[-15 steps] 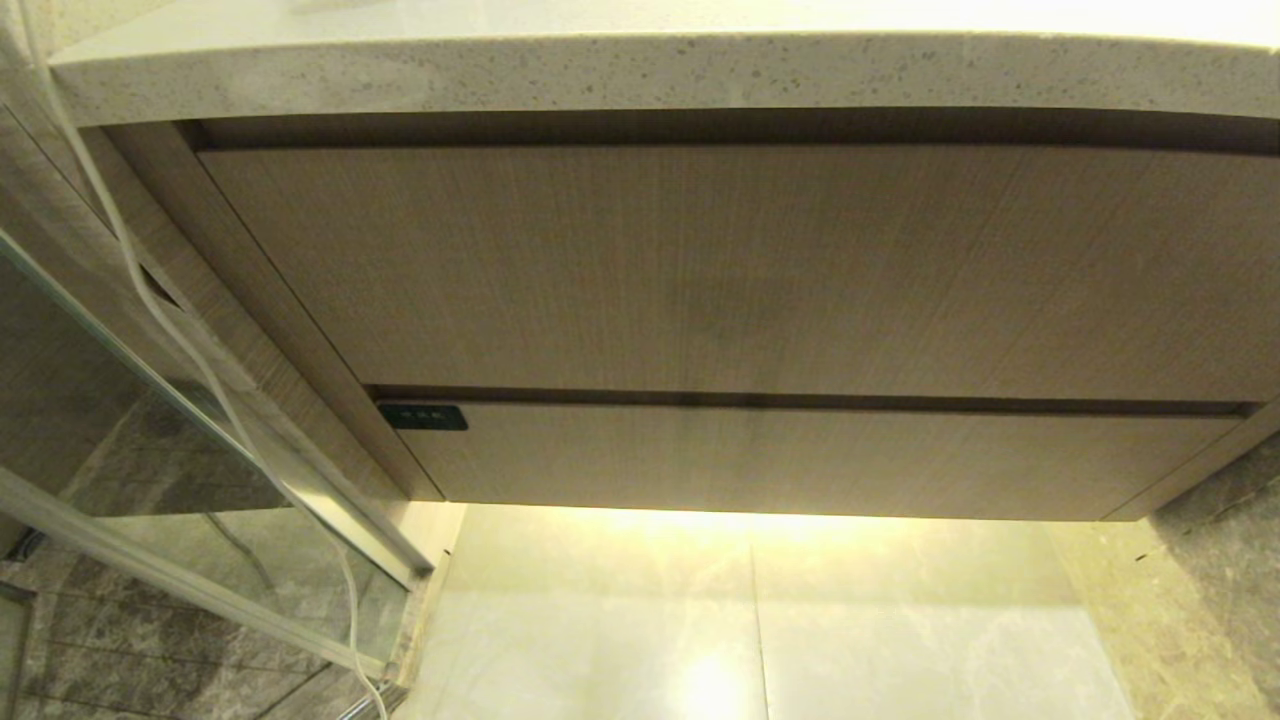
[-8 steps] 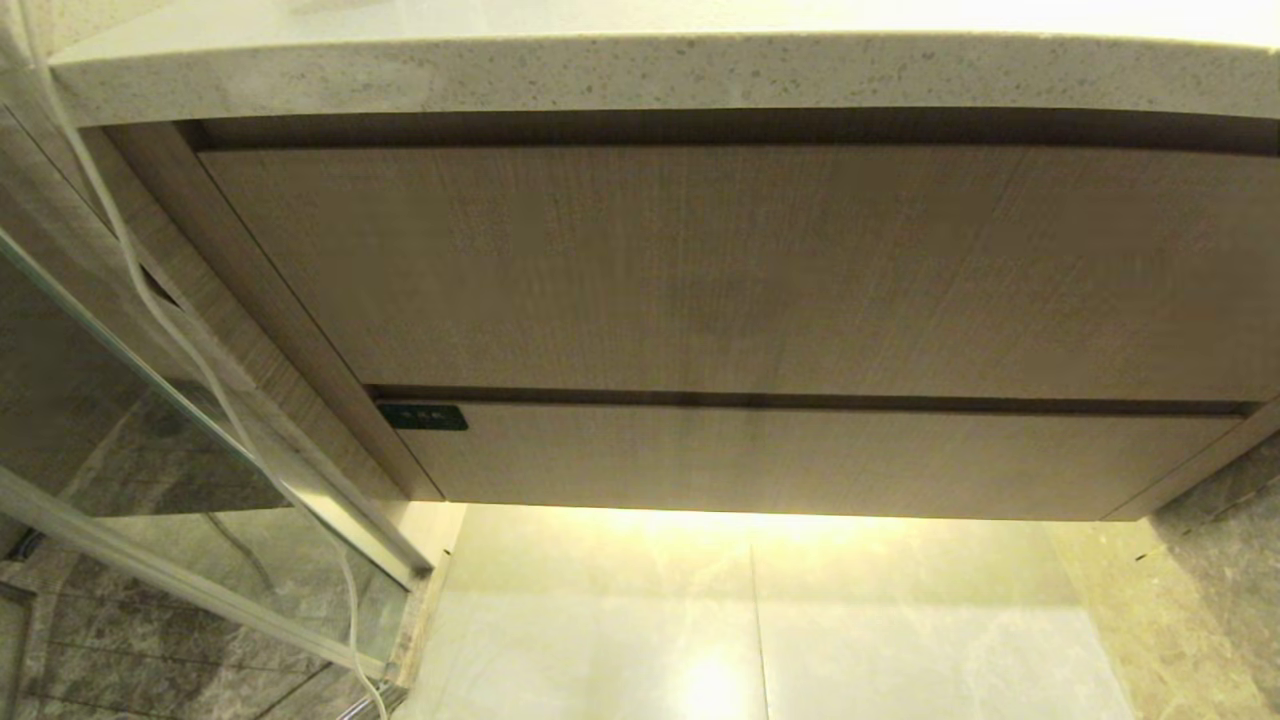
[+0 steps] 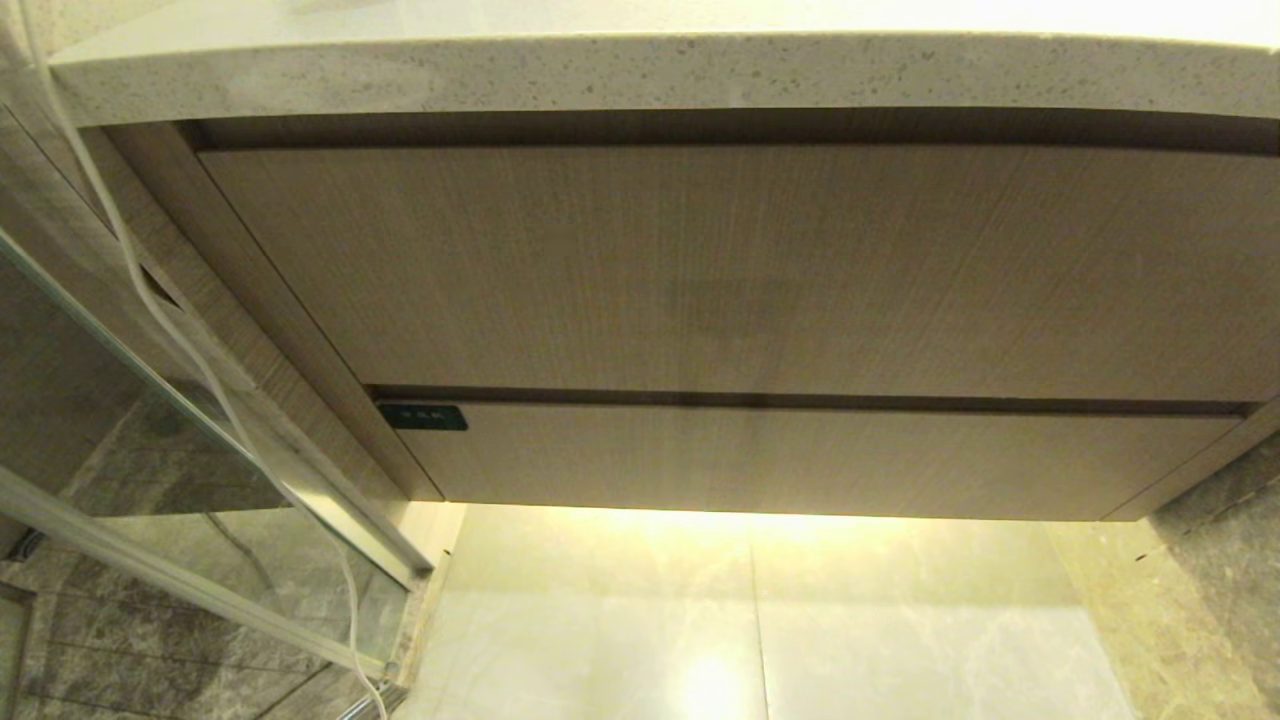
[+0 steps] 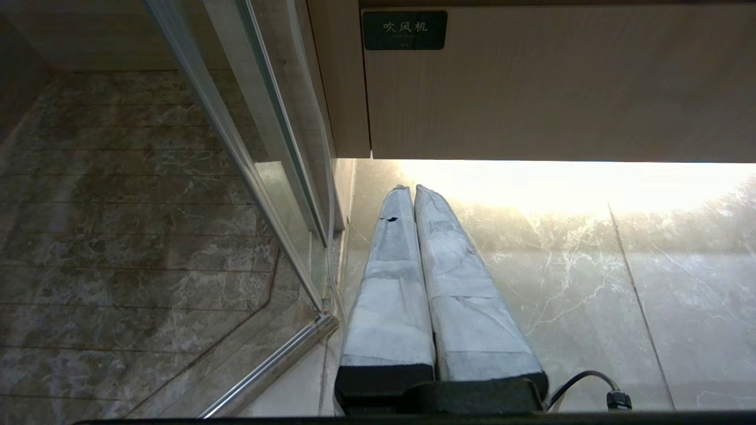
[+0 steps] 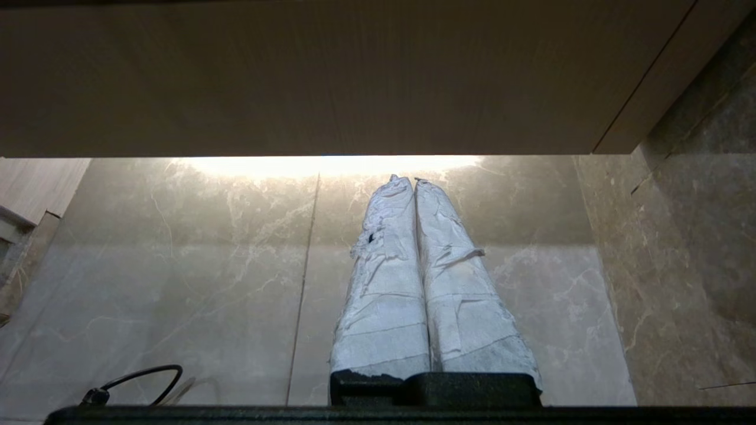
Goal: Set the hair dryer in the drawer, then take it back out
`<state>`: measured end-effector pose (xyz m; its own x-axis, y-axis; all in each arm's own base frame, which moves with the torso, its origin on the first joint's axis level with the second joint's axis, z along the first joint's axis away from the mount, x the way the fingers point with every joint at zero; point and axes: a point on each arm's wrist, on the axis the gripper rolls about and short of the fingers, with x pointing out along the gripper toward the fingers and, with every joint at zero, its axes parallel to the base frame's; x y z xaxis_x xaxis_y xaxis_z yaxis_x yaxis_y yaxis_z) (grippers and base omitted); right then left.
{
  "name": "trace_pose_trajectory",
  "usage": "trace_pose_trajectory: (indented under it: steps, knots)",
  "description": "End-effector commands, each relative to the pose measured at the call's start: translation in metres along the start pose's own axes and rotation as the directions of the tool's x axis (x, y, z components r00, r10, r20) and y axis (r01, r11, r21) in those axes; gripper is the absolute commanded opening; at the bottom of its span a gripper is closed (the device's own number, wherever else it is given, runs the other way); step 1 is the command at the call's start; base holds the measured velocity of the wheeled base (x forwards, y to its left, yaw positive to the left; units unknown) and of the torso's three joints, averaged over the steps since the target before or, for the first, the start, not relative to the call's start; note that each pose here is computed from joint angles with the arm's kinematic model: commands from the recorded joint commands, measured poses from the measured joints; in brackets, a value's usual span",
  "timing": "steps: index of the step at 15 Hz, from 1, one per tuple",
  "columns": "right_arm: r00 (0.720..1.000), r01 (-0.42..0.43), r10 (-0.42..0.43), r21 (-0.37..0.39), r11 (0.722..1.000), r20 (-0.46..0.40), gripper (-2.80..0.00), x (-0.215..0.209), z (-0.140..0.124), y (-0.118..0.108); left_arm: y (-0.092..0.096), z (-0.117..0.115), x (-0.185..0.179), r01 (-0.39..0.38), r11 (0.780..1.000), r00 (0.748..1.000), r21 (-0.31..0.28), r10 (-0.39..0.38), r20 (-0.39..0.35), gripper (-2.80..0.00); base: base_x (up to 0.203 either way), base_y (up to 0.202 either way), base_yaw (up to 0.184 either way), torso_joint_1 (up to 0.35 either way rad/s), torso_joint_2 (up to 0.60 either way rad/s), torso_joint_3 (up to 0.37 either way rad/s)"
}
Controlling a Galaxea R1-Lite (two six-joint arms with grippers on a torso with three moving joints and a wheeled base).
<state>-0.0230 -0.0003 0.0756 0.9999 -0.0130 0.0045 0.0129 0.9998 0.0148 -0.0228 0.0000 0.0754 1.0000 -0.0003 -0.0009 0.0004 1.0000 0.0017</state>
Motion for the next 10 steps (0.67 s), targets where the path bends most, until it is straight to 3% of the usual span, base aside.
trace_pose_trajectory:
  steps: [1, 10]
  knots:
    - [1.0, 0.001, -0.001, 0.001, 1.0, -0.004, -2.8, 0.0003, -0.0004, 0.0, 0.0, -0.0001, 0.0, 0.0, 1.0, 1.0, 0.0, 0.0, -0.001, -2.8, 0.0, 0.0, 0.0, 0.0, 0.0, 0.0]
    - [1.0, -0.001, 0.001, -0.006, 1.0, -0.007, -2.8, 0.0003, -0.0007, 0.0, 0.0, 0.0001, 0.0, 0.0, 1.0, 1.0, 0.0, 0.0, 0.001, -2.8, 0.0, 0.0, 0.0, 0.0, 0.0, 0.0]
